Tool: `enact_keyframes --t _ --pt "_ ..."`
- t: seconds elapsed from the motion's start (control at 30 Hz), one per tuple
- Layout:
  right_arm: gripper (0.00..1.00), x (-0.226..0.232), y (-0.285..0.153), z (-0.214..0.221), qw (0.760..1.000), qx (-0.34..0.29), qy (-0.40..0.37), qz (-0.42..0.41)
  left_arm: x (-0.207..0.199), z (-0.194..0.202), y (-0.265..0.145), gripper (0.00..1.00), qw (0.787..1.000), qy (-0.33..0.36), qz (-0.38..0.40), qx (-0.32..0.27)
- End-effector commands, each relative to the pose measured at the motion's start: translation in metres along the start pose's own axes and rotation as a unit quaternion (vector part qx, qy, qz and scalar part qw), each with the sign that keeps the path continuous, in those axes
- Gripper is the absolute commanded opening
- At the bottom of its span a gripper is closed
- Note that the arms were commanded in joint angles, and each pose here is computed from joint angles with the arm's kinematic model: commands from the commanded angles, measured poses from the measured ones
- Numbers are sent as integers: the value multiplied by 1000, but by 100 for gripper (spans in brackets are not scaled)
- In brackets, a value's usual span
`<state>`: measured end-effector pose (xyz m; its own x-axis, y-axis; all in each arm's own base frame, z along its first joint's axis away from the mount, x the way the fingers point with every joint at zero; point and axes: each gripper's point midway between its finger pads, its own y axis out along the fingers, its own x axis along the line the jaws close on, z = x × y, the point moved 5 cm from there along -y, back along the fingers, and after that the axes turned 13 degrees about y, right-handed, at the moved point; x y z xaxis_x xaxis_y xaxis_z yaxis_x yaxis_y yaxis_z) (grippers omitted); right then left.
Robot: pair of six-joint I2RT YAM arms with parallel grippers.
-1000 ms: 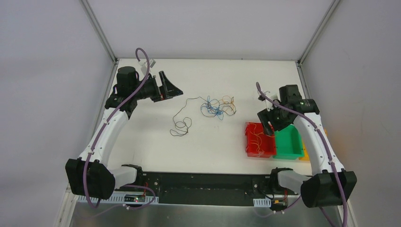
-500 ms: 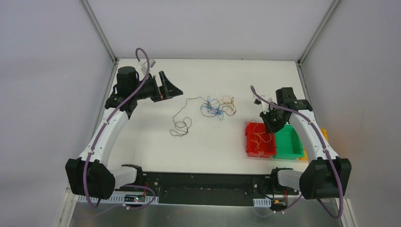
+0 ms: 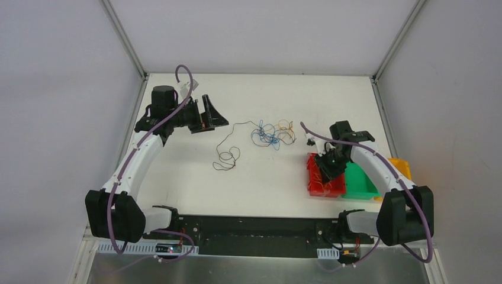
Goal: Untangle the cables
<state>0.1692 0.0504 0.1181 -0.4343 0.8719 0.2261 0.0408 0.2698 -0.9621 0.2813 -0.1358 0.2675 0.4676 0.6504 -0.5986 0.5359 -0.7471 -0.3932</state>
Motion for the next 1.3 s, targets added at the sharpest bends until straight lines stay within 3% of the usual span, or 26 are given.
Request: enact_keyframes --t 0.0,0.17,0.37,0.6,0.8,1.1,1.17,1.2,1.27 --pt "37 5 -38 -16 998 -58 -2 17 24 18 -4 98 998 -3 -52 39" --pt "61 13 -81 -49 988 -154 -9 27 55 43 0 93 990 -16 -97 96" --pt "78 47 -103 -95 973 -220 10 -68 87 71 22 88 979 -57 -109 161" --pt "80 73 -99 -144 954 -268 15 -134 119 100 48 93 958 -81 -159 222" --pt "80 78 -91 -160 953 -265 22 -146 140 80 90 84 976 -34 -112 186" --pt "80 76 -84 -161 956 -254 31 -146 153 49 166 84 979 30 -61 194" --pt "80 76 -85 -160 956 -253 33 -146 147 46 175 77 978 51 -41 196" --pt "80 76 -85 -160 956 -253 34 -144 144 44 178 68 978 52 -31 198" --pt "80 77 -88 -159 956 -256 32 -143 137 39 177 40 978 46 -13 204"
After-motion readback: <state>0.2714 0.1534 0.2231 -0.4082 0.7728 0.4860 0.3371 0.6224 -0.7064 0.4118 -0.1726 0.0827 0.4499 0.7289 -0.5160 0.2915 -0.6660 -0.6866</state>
